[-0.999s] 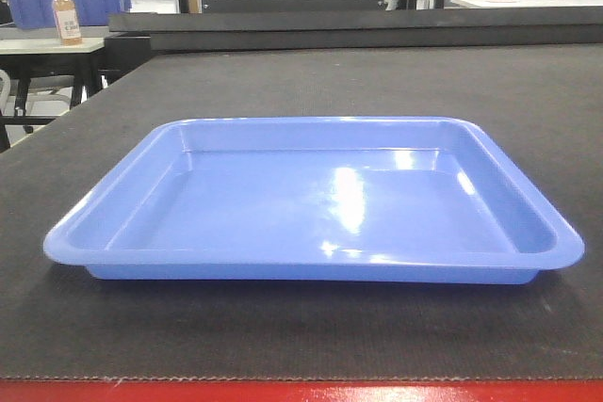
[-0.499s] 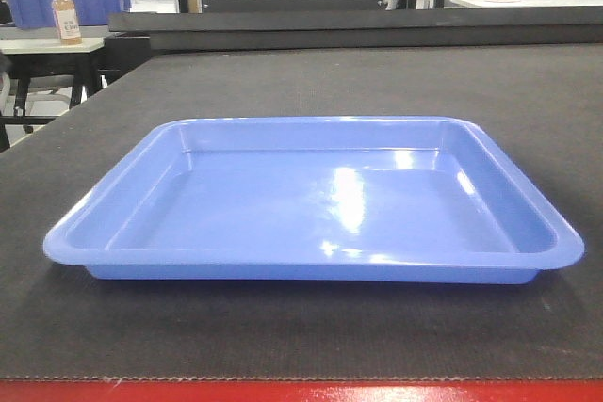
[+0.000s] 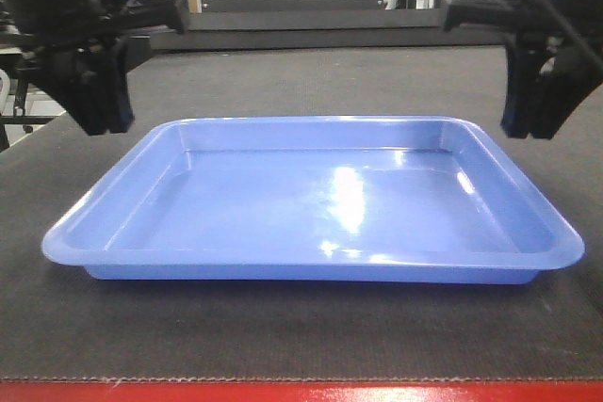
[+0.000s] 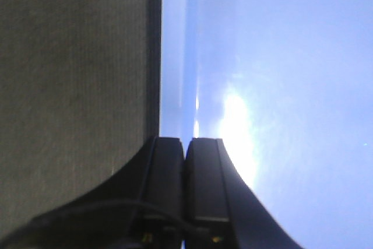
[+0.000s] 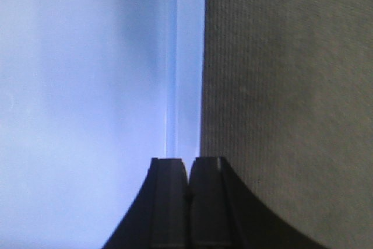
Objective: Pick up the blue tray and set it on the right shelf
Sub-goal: 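Lower both grippers open over the tray's two side rims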
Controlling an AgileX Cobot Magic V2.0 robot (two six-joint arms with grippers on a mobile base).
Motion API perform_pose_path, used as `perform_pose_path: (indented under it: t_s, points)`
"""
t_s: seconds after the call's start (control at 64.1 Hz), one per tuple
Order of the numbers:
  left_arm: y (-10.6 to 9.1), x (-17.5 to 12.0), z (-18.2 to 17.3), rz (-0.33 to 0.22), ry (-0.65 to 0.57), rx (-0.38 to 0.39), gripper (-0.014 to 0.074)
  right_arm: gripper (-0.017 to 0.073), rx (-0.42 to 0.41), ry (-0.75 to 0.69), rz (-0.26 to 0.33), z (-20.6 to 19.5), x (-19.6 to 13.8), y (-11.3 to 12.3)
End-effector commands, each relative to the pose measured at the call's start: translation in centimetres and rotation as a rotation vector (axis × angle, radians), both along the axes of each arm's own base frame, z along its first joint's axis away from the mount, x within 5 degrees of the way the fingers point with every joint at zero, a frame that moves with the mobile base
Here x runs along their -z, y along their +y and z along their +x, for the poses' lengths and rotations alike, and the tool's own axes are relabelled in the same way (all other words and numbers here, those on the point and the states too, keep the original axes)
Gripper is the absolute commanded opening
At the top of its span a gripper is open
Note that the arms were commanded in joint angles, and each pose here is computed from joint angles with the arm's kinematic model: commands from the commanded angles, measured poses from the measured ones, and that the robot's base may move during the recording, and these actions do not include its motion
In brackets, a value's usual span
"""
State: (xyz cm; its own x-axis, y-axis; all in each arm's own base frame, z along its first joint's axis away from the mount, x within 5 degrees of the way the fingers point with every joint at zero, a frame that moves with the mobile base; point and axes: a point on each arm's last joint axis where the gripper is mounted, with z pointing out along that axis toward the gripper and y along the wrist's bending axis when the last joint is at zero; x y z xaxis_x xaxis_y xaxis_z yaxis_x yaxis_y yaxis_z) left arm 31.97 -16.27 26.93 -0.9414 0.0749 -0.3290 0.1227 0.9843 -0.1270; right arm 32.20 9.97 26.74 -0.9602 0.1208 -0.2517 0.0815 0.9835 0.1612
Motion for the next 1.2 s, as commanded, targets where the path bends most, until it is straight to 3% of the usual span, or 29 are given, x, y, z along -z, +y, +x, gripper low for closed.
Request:
perform_pose_path:
  t_s: [0.0,0.219,0.375,0.453,0.515,0.578,0.64,0.765,0.874,1.186]
  points:
    - [-0.8,-1.9,0.8,-0.021,-0.028,0.019,-0.0048,0.0056,0.005,-0.069,0.032,0.7,-1.7,0.3]
    - [-1.4,-1.2,2.2,0.007,0.008,0.041,-0.0048,0.0089,0.004,-0.056,0.028,1.0,-1.5,0.4]
    - [-1.1,-1.2,2.4,0.008,0.005,0.039,0.0,0.0369,0.004,-0.068,0.029,1.1,-1.6,0.4]
    - [-1.0,-1.2,2.5,0.009,0.002,0.035,0.0112,0.0517,0.005,-0.081,0.033,1.2,-1.6,0.5]
    - [-0.7,-1.2,2.6,0.016,0.003,0.034,0.0237,0.0577,0.005,-0.078,0.032,1.3,-1.6,0.5]
    - [-0.4,-1.2,2.8,0.021,0.001,0.027,0.034,0.0579,0.005,-0.073,0.031,1.3,-1.5,0.5]
    - [0.1,-1.1,3.0,0.023,0.002,0.015,0.0379,0.0578,0.005,-0.066,0.029,1.4,-1.2,0.5]
    - [1.0,-0.5,3.7,0.005,0.029,-0.006,0.0379,0.0578,0.004,-0.026,0.018,1.7,-0.1,0.6]
    - [1.4,0.1,4.1,-0.016,0.051,0.019,0.0379,0.0578,0.008,0.001,0.021,1.9,0.6,0.8]
    - [1.3,1.9,4.5,0.005,0.106,0.019,0.0379,0.057,0.019,-0.027,0.032,2.4,0.8,0.9]
